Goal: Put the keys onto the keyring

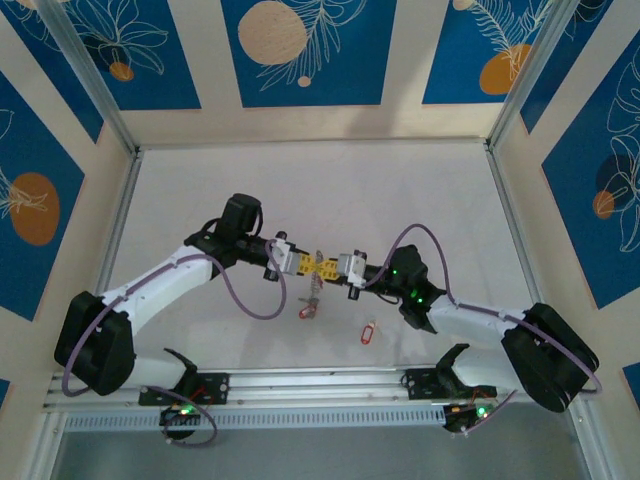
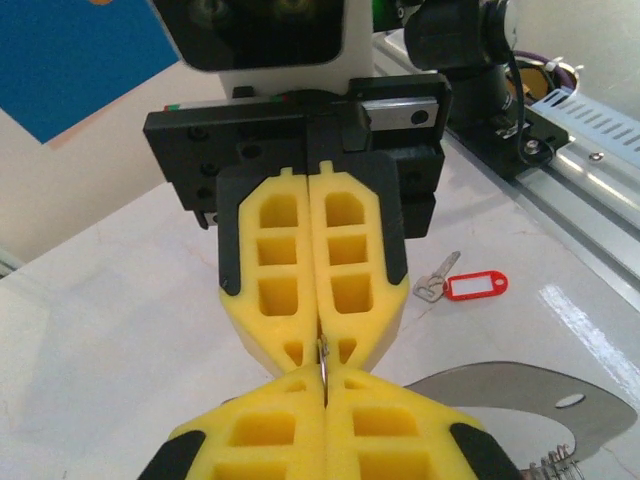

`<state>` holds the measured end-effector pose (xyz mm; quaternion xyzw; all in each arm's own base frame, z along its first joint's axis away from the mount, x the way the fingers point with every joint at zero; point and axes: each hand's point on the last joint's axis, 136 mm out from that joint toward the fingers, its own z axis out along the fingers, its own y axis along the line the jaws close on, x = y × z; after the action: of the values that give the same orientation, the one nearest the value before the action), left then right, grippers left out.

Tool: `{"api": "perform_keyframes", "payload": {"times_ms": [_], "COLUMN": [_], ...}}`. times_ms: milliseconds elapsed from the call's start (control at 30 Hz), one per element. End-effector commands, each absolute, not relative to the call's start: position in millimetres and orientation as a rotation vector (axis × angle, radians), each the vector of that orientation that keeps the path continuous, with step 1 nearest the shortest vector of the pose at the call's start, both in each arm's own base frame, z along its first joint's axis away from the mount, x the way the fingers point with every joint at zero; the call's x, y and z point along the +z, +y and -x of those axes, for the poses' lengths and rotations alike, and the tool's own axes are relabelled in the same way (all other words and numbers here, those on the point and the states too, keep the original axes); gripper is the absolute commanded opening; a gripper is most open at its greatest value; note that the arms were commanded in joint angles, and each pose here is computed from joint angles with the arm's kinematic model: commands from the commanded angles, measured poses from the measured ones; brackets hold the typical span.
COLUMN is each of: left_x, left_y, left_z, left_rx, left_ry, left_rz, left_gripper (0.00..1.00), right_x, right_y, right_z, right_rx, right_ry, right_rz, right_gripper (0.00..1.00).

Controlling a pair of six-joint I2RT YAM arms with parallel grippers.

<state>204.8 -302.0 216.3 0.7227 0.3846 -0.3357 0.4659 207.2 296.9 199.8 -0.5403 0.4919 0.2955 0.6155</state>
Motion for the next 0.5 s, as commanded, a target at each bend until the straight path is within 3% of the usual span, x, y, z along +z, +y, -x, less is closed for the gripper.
{"api": "perform_keyframes", "payload": {"times_ms": [0,67,133,467], "left_x": [232.4,228.5,224.4,219.9], "left_y": [-305.9,-302.4,-298.2,-290.1], "left_z": [-199.1,-201.2,-202.4,-202.8], "left_rx": [-0.843,-0.81,-0.773,-0.721], "left_ry": [0.905,0.95,0.985,1.027], "left_rz": [-1.777,-1.787,-1.8,-1.816], "left_gripper": [0.08,0.19,0.22,0.23], "right_x": [227.3,229.7,230.4,231.4], "right_y": [300.6,300.5,300.3,299.6], "right_z": [-212.1,-210.9,-209.2,-207.2], "right_rx": [0.653,0.653,0.659,0.699], "right_ry": [1.047,1.035,1.031,1.024], "right_rz": [1.197,1.199,1.204,1.206], "right_gripper": [0.0,0.0,0.0,0.0]}}
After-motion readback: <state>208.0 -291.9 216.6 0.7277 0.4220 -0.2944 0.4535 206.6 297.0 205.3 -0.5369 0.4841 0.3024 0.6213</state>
